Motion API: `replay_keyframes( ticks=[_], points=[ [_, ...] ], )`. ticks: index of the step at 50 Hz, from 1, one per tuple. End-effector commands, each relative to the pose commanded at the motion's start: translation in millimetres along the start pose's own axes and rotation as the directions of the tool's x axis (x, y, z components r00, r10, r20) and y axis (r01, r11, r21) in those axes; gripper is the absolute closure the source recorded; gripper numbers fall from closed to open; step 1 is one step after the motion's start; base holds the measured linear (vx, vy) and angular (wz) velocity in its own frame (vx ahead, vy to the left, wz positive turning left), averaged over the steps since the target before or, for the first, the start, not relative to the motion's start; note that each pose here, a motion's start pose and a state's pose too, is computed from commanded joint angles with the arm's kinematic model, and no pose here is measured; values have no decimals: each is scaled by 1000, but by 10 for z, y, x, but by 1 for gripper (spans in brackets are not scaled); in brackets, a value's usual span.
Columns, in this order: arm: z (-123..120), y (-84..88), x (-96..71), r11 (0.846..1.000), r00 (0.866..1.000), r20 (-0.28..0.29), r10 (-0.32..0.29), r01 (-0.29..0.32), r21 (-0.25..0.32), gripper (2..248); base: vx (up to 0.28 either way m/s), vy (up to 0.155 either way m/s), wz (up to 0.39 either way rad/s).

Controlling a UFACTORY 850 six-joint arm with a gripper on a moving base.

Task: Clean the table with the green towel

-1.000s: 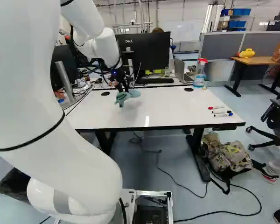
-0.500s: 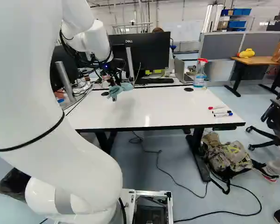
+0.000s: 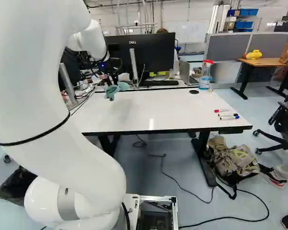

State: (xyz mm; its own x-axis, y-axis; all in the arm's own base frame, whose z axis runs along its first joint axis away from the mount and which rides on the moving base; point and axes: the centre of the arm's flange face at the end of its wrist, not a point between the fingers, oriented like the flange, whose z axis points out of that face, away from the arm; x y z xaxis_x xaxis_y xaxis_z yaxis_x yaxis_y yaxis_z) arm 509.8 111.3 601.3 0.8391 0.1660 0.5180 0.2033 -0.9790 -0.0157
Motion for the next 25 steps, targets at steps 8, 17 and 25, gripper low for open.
replay_keyframes(
  ticks=[8,17,25],
  points=[
    [58,-125,92,1000,1000,-2,-20,20,12,199,0,0,0],
    [124,-267,194,999,999,-4,-42,42,25,199,0,0,0],
    [183,-394,283,998,998,-8,-60,60,36,199,0,0,0]
  ],
)
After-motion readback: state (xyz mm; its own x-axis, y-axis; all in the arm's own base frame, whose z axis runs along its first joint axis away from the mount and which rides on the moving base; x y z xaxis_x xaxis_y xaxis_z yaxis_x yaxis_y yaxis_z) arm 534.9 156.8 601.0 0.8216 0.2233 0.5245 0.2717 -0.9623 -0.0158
